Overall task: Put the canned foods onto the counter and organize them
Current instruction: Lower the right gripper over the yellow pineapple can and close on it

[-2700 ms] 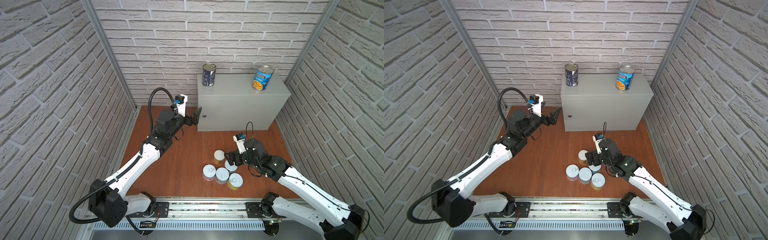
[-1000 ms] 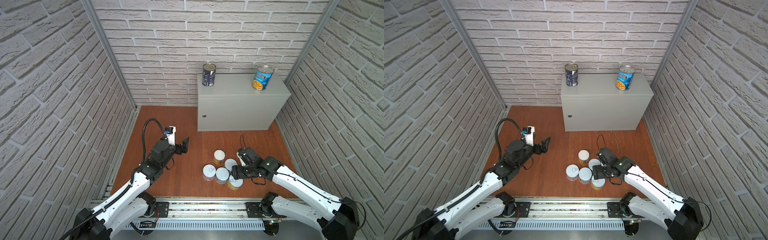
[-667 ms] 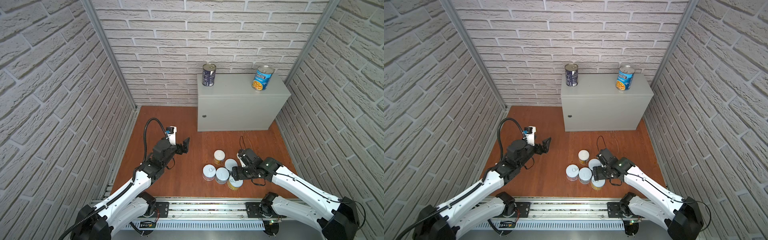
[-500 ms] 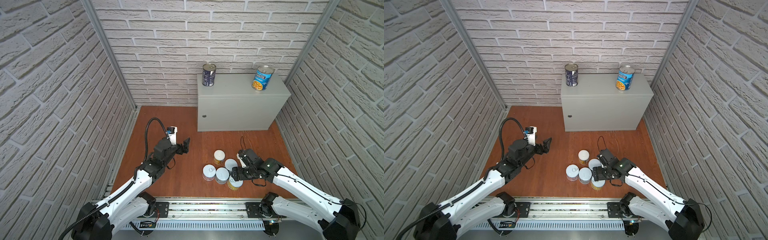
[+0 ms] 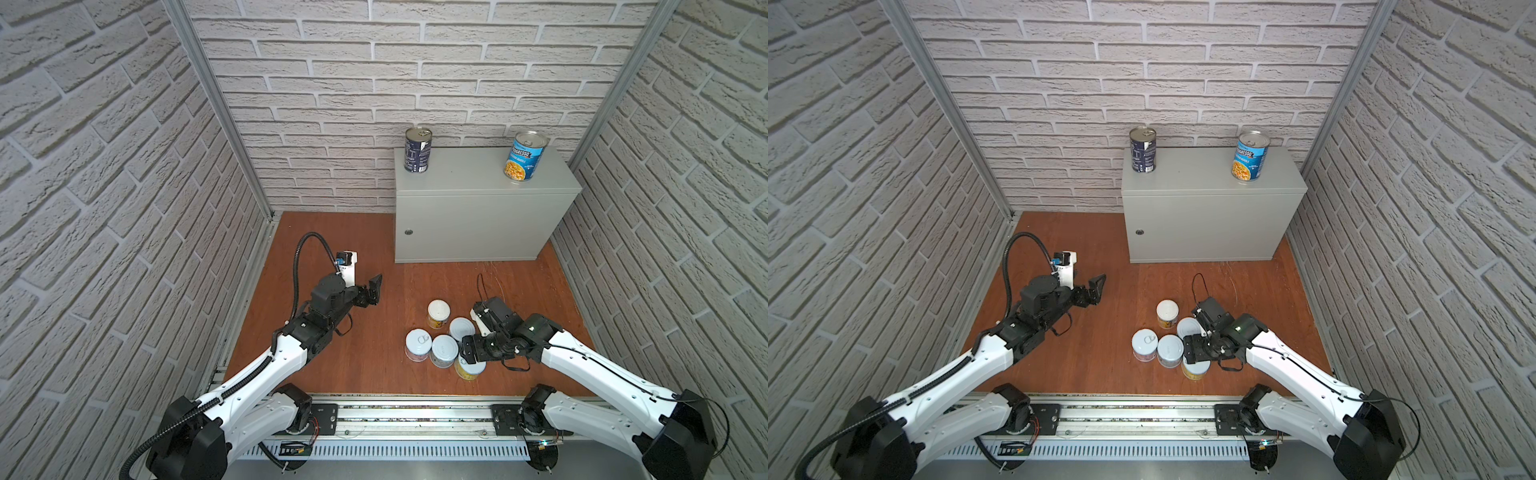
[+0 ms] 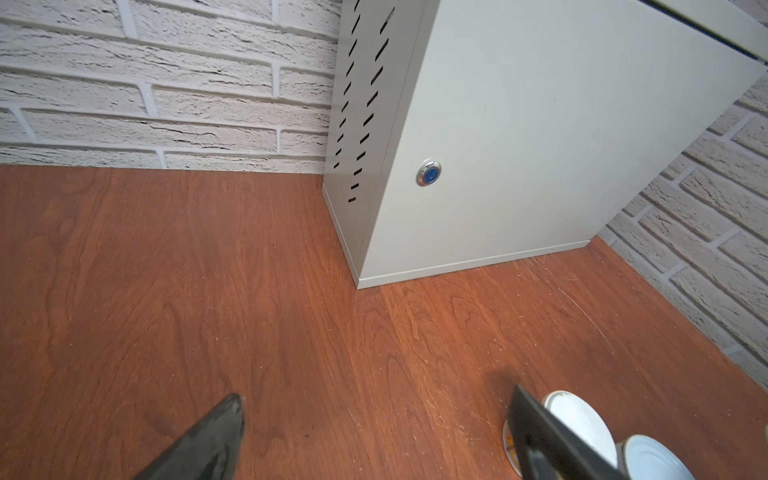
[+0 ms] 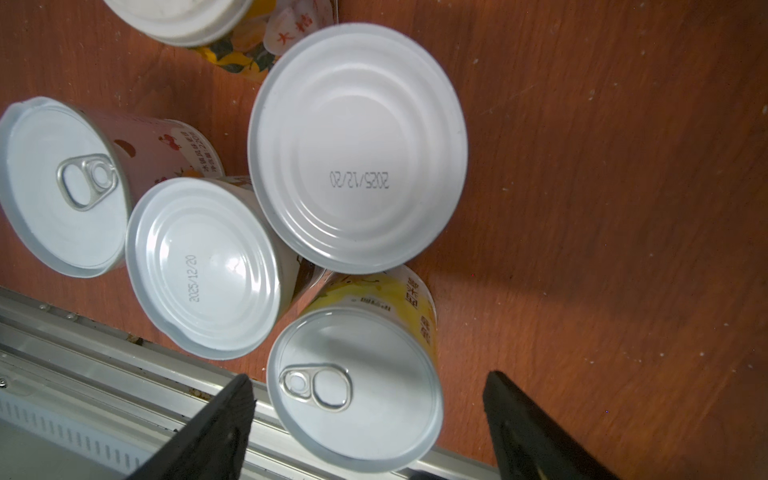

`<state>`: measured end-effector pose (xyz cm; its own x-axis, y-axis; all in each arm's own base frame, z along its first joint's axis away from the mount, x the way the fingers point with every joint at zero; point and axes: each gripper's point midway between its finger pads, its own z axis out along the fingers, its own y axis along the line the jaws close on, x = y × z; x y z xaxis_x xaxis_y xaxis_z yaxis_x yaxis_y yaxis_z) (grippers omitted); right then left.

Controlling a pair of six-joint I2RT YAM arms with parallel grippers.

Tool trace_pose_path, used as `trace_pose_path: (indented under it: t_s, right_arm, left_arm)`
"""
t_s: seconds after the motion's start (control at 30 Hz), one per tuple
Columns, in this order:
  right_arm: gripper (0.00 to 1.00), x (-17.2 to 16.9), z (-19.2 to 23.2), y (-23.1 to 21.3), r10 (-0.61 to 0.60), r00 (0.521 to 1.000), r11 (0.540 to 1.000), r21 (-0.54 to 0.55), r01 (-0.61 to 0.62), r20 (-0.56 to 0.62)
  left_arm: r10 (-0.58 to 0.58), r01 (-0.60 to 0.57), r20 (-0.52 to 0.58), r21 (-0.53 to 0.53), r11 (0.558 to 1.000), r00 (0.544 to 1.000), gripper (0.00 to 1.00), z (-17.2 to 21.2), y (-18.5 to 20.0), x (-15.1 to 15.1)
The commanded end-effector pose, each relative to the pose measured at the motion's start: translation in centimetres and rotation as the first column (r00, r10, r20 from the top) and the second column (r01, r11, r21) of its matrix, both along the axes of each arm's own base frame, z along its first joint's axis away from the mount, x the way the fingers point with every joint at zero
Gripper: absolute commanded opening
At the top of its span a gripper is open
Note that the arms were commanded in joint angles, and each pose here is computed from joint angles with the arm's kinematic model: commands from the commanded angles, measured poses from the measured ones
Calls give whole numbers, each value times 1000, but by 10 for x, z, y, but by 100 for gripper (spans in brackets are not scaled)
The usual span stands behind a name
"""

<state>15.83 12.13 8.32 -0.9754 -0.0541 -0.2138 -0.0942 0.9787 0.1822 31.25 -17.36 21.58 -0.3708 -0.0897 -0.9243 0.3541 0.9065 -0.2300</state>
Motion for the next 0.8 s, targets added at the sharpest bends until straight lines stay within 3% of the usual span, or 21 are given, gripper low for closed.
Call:
trace_pose_path:
  t_s: [0.0,0.6,0.67,0.77]
  right_arm:
    - [88,1,0,4,20,1000,1000,5,-20,2]
    - [94,-5,-6,7,25,999,1000,1,-25,-38]
    - [99,-6,-7,6,22,999,1000,-6,-22,-43]
    - [100,-7,-10,5,16,998,1000,-16,-17,-54]
  left_arm:
    - [-12,14,53,-45,999,999,98,22,-8,6]
    - [-43,45,25,-62,997,999,98,23,-21,14]
    - [-44,45,22,-64,997,999,98,23,-21,15]
    - [-47,48,17,-67,997,999,98,23,-22,16]
